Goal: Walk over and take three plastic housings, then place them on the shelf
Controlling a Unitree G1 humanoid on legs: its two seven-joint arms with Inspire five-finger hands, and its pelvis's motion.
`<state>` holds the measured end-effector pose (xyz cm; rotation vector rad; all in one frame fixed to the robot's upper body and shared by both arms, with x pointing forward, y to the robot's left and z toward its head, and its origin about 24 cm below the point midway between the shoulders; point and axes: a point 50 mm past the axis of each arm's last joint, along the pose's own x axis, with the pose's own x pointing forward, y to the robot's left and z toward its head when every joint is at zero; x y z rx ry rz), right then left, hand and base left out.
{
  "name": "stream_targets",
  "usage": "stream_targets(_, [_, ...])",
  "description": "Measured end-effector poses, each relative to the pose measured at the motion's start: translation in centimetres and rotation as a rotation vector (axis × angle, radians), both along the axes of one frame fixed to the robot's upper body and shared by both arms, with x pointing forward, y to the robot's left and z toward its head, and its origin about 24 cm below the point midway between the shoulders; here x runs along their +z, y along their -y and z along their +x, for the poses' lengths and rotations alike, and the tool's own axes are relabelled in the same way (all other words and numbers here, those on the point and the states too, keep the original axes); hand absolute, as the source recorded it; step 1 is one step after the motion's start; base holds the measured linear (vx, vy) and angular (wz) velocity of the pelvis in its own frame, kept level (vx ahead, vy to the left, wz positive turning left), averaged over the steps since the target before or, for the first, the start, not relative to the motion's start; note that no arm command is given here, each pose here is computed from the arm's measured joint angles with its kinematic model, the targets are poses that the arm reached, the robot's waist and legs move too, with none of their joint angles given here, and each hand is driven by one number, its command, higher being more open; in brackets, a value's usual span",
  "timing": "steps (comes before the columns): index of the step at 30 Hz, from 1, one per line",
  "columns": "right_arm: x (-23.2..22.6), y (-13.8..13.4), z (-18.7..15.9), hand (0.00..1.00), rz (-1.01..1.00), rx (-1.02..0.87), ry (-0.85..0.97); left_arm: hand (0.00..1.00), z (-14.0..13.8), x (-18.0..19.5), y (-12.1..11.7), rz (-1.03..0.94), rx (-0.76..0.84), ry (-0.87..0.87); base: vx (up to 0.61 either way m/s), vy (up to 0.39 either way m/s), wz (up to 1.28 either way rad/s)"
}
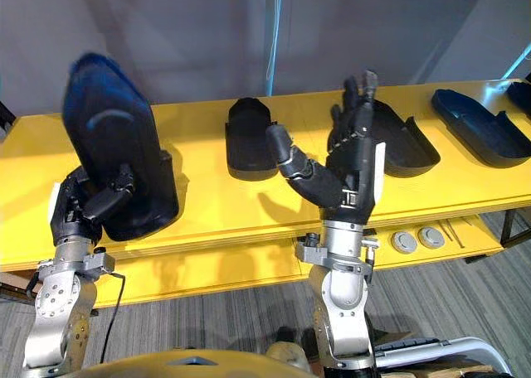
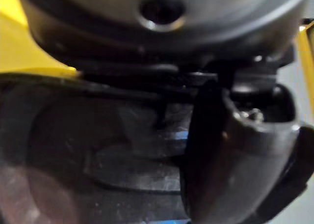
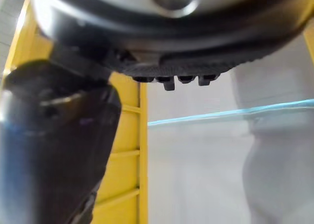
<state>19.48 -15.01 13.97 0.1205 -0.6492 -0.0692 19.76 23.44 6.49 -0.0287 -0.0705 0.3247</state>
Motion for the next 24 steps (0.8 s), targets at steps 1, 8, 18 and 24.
stream_targets(1, [0.0,-0.3,0.0,1.0,-0.002,0.015,0.001,0.0,0.3,0.0,-0.7,-0.022,0.017,0.005,0.0,0.0,0.0])
stream_targets(8, [-2.3,1.1,0.7,1.0,-0.052,-0.184,-0.153,0.0,1.1,0.2,-2.1,-0.058,0.021,0.021,0.0,-0.001,0.0])
stream_targets(18, [-7.2,6.5,-3.6,1.0,-0.107,-0.251,-0.464,0.0,0.1,-0.2,-6.1,-0.185,0.106,0.031,-0.02,-0.009,-0.16])
stream_targets(24, [-9.5,3.8,-3.9,1.0,-0.208,-0.397,-0.536,0.0,0.2,-0.3,-5.9,-0.214,0.096,0.033,-0.04,-0.024,0.11])
